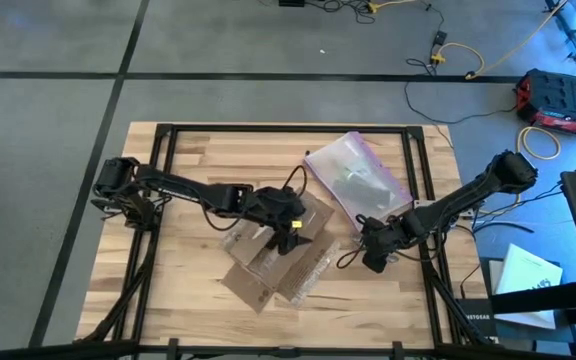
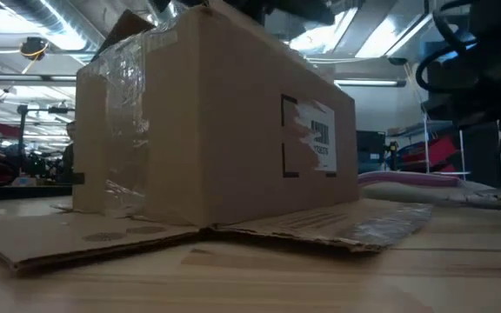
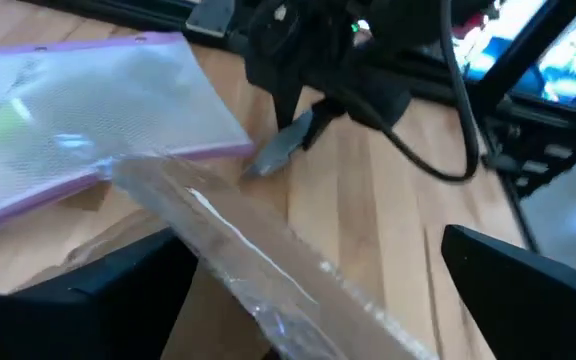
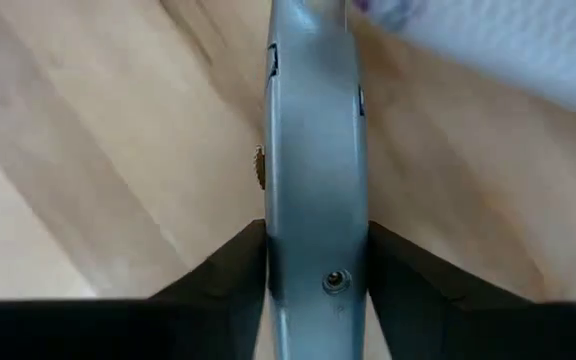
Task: Unpack boxes
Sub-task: Break down the cardboard box using a cutter until it is fully flat
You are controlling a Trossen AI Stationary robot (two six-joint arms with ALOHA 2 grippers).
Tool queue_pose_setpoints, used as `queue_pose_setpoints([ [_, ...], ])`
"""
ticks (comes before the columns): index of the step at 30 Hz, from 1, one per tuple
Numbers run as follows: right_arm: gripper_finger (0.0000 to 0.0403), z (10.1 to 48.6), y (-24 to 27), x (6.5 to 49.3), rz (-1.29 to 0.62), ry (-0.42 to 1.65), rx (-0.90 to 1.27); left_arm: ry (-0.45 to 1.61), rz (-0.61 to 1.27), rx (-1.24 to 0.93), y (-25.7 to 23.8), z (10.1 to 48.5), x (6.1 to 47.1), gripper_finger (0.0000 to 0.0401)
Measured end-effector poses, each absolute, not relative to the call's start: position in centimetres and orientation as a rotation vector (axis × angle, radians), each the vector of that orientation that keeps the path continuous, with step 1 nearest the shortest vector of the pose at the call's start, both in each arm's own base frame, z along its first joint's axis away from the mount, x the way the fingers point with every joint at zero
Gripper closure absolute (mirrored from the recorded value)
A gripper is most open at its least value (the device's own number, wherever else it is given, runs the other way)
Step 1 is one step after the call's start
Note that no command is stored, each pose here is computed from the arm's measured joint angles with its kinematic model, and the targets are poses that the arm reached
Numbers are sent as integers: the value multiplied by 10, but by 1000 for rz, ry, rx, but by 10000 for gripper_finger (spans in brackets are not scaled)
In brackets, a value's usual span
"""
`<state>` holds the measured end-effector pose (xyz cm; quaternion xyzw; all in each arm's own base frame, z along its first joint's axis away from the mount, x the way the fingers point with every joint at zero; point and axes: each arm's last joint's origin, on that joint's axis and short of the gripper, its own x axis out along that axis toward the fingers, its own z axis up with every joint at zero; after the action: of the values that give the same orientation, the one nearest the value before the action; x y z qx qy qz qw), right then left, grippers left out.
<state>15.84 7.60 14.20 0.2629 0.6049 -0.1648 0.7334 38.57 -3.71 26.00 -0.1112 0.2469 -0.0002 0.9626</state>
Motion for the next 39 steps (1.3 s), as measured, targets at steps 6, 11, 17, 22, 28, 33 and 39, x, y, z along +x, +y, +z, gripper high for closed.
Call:
queue_pose_setpoints([
  [6, 188, 146, 81, 162, -255, 1364, 632, 423, -62, -411, -35, 292, 393, 1],
  [11, 165, 156, 82, 164, -272, 1394, 621, 346, -85, -423, -35, 329, 397, 1],
  [17, 164, 210, 90, 177, -318, 1294, 532, 324, -113, -402, -37, 395, 356, 1],
  [22, 163, 263, 90, 191, -374, 1079, 384, 350, 97, -332, -26, 424, 303, 1],
  [28, 162, 311, 83, 212, -397, 749, 131, 683, 339, -267, -19, 412, 245, 1],
  [33, 162, 316, 52, 221, -463, 783, 88, 784, 287, -252, -43, 390, 241, 1],
  [39, 162, 322, 23, 238, -359, 746, 147, 699, 330, -340, -85, 348, 246, 1],
])
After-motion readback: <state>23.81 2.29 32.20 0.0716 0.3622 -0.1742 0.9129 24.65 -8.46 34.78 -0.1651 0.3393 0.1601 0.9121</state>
